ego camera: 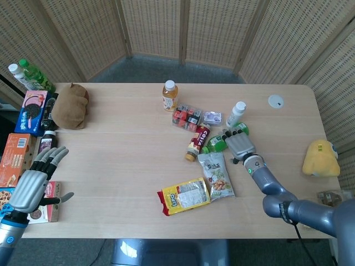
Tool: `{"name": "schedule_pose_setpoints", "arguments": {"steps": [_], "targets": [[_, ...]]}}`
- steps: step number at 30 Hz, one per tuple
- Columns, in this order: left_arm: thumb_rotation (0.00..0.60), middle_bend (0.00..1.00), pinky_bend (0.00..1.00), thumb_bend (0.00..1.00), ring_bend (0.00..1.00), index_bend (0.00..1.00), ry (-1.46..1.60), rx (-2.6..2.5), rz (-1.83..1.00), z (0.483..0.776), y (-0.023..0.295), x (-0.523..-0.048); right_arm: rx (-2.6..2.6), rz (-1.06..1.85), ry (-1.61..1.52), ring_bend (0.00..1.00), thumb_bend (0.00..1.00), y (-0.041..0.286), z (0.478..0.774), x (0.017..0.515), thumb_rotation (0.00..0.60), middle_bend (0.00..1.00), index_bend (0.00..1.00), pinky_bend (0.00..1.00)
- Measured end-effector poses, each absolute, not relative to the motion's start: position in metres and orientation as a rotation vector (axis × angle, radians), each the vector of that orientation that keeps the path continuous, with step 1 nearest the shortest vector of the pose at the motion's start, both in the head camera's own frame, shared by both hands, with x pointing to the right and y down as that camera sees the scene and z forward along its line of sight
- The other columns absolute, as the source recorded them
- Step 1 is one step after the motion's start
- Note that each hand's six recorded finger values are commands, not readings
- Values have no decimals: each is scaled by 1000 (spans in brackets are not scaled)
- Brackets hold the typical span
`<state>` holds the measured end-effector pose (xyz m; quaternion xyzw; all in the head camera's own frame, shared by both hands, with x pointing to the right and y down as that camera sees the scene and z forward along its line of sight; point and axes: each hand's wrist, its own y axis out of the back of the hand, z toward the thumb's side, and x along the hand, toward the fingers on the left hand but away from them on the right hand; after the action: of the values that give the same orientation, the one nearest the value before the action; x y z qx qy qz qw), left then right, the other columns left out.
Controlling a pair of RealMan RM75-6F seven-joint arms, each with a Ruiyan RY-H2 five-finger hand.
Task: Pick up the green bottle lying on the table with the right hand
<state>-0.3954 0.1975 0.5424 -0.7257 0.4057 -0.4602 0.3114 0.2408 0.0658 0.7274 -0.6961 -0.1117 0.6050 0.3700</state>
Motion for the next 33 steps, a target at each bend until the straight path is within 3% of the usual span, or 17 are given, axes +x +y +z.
{"name": "schedule_pose_setpoints", "arguments": {"steps": [10, 27, 33], "targets": [[600, 0, 0, 1, 0, 0, 1084, -1898, -1220, 537, 200, -401, -1787, 1600, -223, 0, 251, 69, 748, 243, 600, 0, 0, 0], [600, 0, 0, 1, 0, 0, 1069, -1924, -1176, 541, 195, -392, -1706, 1685, -300, 0, 248, 86, 700, 286, 600, 0, 0, 0], [600, 0, 0, 1, 0, 0, 1088, -1904, -1193, 536, 201, -398, -1724, 1639, -258, 0, 247, 78, 716, 266, 600, 0, 0, 0]]}}
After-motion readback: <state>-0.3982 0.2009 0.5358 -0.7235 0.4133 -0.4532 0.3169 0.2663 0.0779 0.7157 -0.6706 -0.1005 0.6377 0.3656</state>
